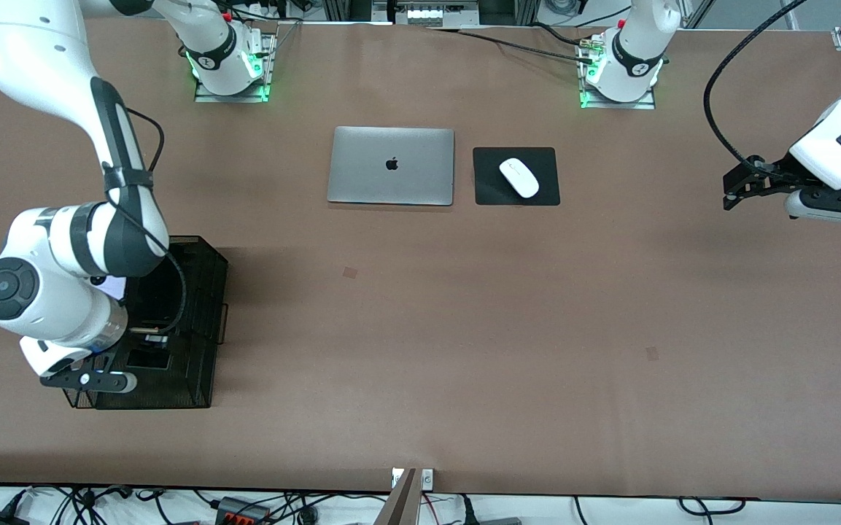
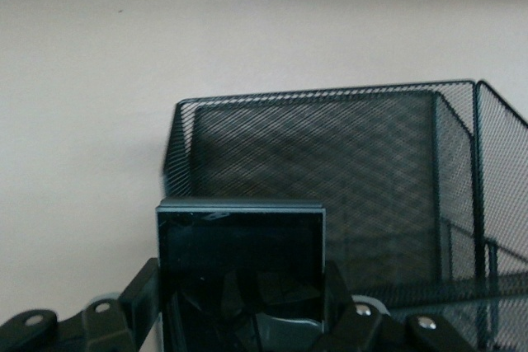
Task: Place phones with both arms
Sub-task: 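Carry the flip phone into the basket and open the right gripper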
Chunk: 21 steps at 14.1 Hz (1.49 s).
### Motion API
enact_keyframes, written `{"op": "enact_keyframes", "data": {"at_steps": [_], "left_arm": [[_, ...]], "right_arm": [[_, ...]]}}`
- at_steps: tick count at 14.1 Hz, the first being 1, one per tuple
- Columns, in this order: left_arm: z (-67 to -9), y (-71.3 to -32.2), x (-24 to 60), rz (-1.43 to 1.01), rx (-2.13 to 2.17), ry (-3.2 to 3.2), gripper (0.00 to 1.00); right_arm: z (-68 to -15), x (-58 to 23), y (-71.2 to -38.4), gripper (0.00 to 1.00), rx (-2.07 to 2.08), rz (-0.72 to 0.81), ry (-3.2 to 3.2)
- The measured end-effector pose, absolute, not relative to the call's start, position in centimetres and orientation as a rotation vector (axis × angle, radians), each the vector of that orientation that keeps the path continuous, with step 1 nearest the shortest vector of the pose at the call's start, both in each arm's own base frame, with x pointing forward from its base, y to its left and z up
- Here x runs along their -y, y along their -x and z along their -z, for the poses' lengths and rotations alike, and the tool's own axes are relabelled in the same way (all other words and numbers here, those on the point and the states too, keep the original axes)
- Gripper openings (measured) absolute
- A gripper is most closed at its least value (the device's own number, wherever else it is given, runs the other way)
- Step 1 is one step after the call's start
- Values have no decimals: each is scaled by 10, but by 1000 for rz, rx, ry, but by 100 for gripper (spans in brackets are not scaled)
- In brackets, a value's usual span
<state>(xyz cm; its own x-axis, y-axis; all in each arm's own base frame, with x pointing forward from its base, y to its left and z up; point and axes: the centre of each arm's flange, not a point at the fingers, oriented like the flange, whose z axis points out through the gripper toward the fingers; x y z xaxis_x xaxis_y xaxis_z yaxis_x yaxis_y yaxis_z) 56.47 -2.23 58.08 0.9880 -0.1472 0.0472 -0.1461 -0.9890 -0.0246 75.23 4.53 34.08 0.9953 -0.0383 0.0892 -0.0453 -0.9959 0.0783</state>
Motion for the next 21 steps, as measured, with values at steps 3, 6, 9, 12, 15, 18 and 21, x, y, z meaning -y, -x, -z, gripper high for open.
{"op": "enact_keyframes", "data": {"at_steps": [3, 6, 9, 12, 15, 18, 21], "left_arm": [[-581, -564, 23, 73, -230, 3111, 100], [-580, -564, 22, 66, -230, 3112, 100], [-580, -564, 22, 64, -230, 3112, 100], [-580, -563, 22, 51, -229, 3112, 100], [-580, -562, 22, 32, -229, 3113, 100], [-579, -561, 22, 24, -229, 3113, 100], [-579, -561, 22, 23, -229, 3113, 100]], "right_arm": [[-315, -23, -764, 80, -18, -217, -3053], [-292, -16, -768, 80, -64, -240, -3049], [-287, -11, -769, 80, -75, -231, -3047], [-275, 1, -764, 80, -53, -176, -3049], [-260, 19, -757, 80, -18, -106, -3051], [-255, 29, -754, 96, 2, -84, -3052], [-288, 28, -764, 100, 0, -187, -3049]]}}
